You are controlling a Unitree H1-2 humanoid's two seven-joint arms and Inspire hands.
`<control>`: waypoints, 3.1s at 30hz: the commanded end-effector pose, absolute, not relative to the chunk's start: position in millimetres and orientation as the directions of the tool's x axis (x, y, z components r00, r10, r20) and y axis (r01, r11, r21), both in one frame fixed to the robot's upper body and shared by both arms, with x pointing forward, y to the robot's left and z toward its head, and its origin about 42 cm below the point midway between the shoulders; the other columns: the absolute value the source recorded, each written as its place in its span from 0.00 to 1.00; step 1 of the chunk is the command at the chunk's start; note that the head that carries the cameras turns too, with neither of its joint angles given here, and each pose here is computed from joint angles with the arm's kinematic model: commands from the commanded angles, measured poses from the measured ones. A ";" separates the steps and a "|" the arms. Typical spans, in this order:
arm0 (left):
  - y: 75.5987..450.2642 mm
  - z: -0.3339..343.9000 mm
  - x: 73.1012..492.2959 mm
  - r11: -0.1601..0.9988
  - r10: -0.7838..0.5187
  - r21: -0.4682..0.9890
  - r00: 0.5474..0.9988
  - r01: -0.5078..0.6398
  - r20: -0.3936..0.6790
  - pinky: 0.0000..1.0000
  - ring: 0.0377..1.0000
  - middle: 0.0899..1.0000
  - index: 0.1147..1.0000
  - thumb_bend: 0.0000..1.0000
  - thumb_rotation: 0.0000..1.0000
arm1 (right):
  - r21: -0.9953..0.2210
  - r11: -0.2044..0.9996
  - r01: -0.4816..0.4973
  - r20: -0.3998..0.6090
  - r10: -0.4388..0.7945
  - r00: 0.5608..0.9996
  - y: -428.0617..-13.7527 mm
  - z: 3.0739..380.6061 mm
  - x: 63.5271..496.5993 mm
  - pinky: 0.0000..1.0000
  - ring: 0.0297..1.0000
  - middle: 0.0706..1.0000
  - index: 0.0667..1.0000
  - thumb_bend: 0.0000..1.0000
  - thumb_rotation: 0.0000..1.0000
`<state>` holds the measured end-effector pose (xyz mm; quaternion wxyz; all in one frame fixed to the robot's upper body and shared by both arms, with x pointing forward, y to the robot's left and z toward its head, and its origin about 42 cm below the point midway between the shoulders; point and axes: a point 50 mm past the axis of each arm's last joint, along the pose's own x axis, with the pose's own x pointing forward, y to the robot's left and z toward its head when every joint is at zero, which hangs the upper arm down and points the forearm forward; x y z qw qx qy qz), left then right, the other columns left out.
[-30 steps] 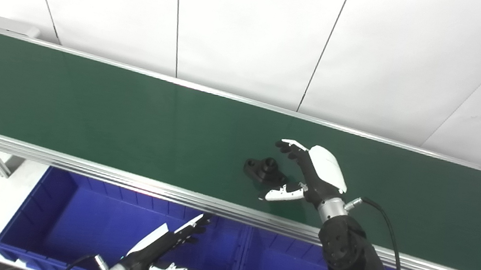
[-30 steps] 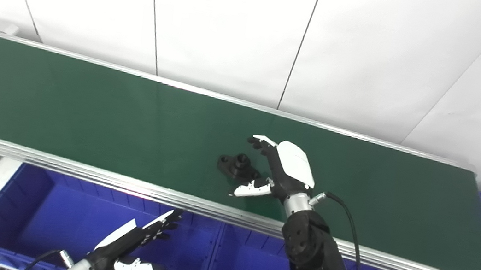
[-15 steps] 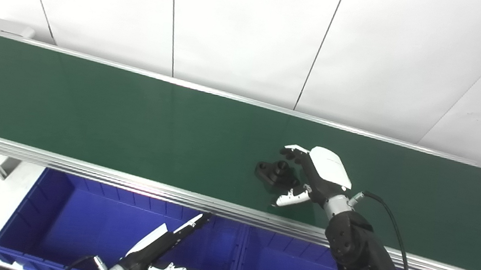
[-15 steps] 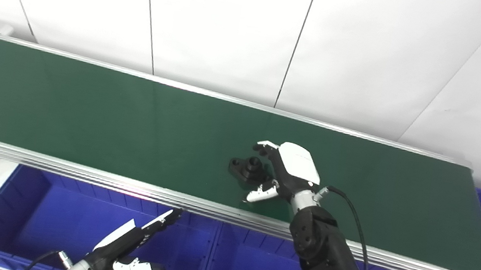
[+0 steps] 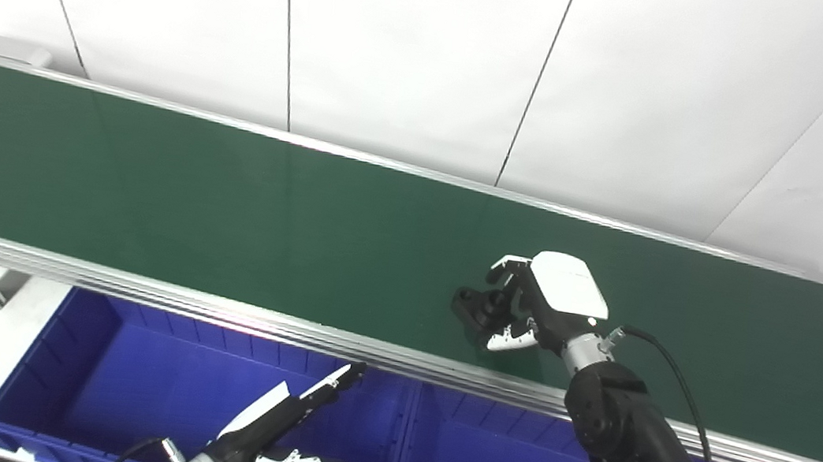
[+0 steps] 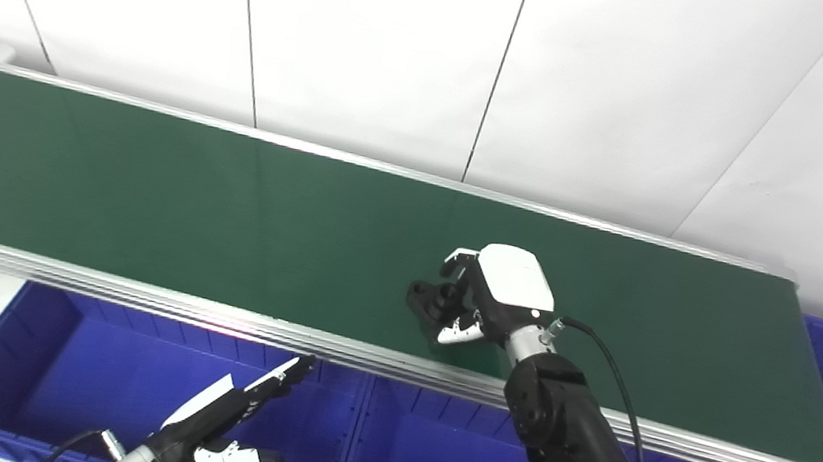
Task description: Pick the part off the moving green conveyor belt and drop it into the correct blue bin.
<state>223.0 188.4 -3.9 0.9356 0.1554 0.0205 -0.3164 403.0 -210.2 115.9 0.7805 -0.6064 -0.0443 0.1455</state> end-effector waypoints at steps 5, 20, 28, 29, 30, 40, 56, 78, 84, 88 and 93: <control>190.1 14.0 232.6 0.768 -0.588 0.287 0.808 0.573 -0.040 0.96 0.99 1.00 1.00 0.80 0.73 | -0.960 0.211 -0.184 -0.107 0.330 0.938 -198.7 110.0 393.2 0.21 0.25 0.43 0.46 0.52 0.00; 199.3 15.9 236.2 0.774 -0.582 0.279 0.812 0.568 -0.041 0.88 0.95 0.97 0.96 0.80 0.67 | -0.966 0.227 -0.125 -0.032 0.374 0.927 -189.4 108.2 384.5 0.21 0.26 0.44 0.46 0.53 0.00; 201.0 15.6 236.5 0.778 -0.582 0.262 0.812 0.571 -0.041 0.87 0.93 0.96 0.96 0.81 0.64 | -0.952 0.303 -0.040 0.087 0.395 0.915 -183.3 142.0 375.6 0.25 0.29 0.44 0.46 0.52 0.00; 201.2 15.4 236.4 0.778 -0.582 0.262 0.812 0.571 -0.042 0.86 0.93 0.96 0.95 0.81 0.64 | -0.949 0.315 -0.030 0.103 0.397 0.912 -182.7 146.6 373.9 0.25 0.30 0.44 0.46 0.52 0.00; 201.5 15.5 236.3 0.778 -0.583 0.261 0.812 0.572 -0.042 0.85 0.93 0.96 0.95 0.81 0.64 | -0.943 0.332 -0.018 0.123 0.398 0.909 -181.9 153.1 371.0 0.26 0.31 0.44 0.46 0.52 0.00; 202.9 17.7 237.2 0.772 -0.586 0.276 0.810 0.572 -0.039 0.85 0.92 0.96 0.96 0.80 0.64 | -0.914 0.404 0.040 0.211 0.389 0.897 -178.0 193.3 343.6 0.24 0.27 0.43 0.46 0.52 0.00; 197.3 32.4 235.2 0.765 -0.608 0.279 0.794 0.580 0.015 0.89 0.95 0.97 0.97 0.81 0.64 | -0.893 0.442 -0.086 0.082 0.347 0.934 -200.6 143.8 278.6 0.31 0.37 0.43 0.48 0.52 0.00; 170.0 56.6 238.7 0.774 -0.608 0.283 0.790 0.566 0.082 0.93 0.96 0.97 0.97 0.81 0.61 | -0.895 0.336 -0.294 -0.198 0.293 0.935 -224.9 46.3 251.9 0.19 0.23 0.43 0.46 0.52 0.00; 171.4 57.7 237.6 0.773 -0.609 0.286 0.789 0.566 0.083 0.92 0.96 0.97 0.97 0.80 0.62 | -0.881 0.294 -0.371 -0.289 0.288 0.913 -218.2 38.6 254.3 0.41 0.48 0.56 0.46 0.51 0.08; 172.6 57.9 237.1 0.773 -0.608 0.289 0.789 0.564 0.085 0.91 0.95 0.97 0.96 0.81 0.62 | -0.882 0.313 -0.353 -0.268 0.282 0.921 -213.7 43.3 247.7 0.74 0.78 0.78 0.82 0.60 0.35; 174.0 56.9 236.6 0.774 -0.607 0.282 0.792 0.567 0.070 0.93 0.96 0.97 0.96 0.82 0.62 | -0.878 0.377 -0.294 -0.212 0.243 0.946 -208.0 52.4 236.5 0.80 0.84 0.85 0.90 0.62 0.44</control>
